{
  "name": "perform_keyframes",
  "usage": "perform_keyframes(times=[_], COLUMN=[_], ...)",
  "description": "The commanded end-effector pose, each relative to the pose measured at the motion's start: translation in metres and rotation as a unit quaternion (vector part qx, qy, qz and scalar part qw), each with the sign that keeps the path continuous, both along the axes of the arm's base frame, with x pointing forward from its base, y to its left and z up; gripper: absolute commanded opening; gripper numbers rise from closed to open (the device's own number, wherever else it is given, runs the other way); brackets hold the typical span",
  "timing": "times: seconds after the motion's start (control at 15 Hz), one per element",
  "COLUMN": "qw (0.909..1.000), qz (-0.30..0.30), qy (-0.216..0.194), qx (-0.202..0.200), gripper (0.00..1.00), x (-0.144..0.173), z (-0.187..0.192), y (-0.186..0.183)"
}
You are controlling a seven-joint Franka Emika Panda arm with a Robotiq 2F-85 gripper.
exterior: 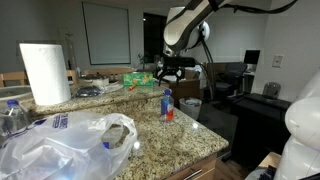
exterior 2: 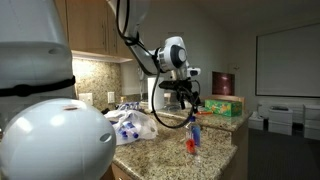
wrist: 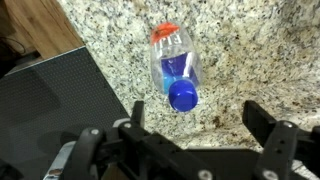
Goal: Put the bottles in the plastic
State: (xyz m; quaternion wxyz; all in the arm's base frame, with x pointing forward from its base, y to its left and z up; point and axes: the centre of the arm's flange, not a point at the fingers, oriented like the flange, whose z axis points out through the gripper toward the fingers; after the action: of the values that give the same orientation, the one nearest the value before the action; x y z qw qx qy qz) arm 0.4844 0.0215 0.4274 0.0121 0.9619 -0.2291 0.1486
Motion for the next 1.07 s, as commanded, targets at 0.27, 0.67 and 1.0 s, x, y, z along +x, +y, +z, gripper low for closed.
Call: perform_keyframes(times=[0.27,0.67,1.0], qw=[0.999,0.9982,0.9973], qz=[-0.02,-0.024,-0.026], qy=[-0.016,0.018,0.046], qx=[0.036,0.052,0.052], gripper=[1.0,0.56,0.23], x=[0.024,0.017,0.016], z=[-0.029,-0.03,-0.035], y=[-0.002,0.0,0.001])
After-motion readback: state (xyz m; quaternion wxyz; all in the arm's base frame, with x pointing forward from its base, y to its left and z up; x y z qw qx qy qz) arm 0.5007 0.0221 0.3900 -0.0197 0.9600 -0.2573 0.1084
